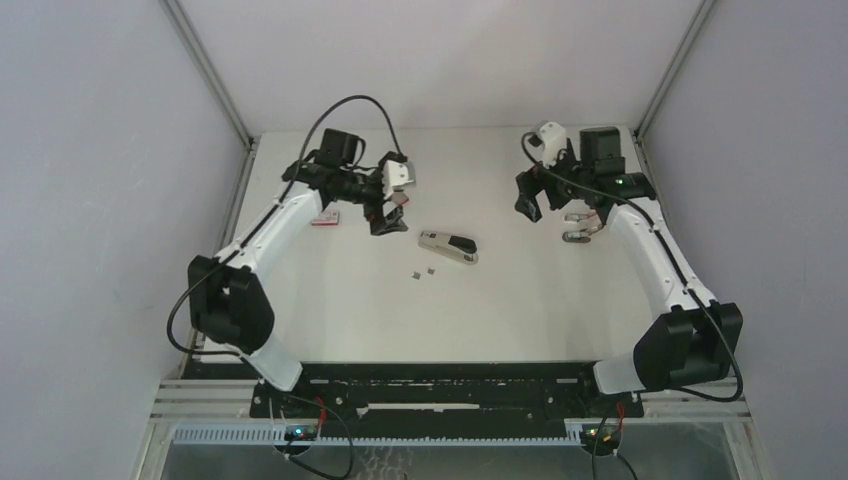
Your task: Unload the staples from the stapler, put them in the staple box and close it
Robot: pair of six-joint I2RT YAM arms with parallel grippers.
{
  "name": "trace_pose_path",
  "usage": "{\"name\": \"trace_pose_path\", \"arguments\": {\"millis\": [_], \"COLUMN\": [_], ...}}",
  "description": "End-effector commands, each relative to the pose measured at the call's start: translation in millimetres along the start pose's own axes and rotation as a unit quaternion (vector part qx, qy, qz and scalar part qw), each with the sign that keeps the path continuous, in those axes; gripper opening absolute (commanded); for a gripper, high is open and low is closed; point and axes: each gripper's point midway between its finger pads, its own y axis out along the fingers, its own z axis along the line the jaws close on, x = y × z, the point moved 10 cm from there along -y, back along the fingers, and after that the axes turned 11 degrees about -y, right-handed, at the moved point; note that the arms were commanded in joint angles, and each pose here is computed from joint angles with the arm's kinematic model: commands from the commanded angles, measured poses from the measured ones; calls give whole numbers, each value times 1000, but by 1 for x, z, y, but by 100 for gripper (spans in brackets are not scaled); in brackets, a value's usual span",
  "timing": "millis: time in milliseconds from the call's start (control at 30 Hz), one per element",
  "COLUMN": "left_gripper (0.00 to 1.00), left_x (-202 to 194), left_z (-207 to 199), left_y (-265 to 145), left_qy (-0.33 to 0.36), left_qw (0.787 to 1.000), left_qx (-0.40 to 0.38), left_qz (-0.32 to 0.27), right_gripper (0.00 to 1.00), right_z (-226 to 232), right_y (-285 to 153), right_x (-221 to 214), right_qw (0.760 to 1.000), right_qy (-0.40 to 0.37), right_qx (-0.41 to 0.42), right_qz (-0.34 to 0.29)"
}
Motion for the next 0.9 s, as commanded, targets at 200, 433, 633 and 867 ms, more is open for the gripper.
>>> {"name": "trace_pose_path", "arguments": {"millis": [200, 433, 633, 867], "left_gripper": [100, 100, 97, 93], "left_x": [37, 34, 30, 21], "left_z": [-2, -14, -21, -27], "left_y": [77, 129, 159, 185], "left_qy": [104, 126, 134, 132], "left_qw": [989, 976, 967, 961], "left_qx": [-32, -72, -92, -103], "left_qz": [101, 161, 196, 222], "right_gripper": [100, 100, 100, 99], "right_z": [12, 6, 2, 1], "right_y": [-48, -60, -72, -82], "right_x": [-3, -12, -17, -19], "right_qw": [992, 991, 988, 986], "right_qy": [-21, -10, 1, 0], "right_qx": [62, 58, 65, 63], "right_qz": [-106, -119, -140, -153]}}
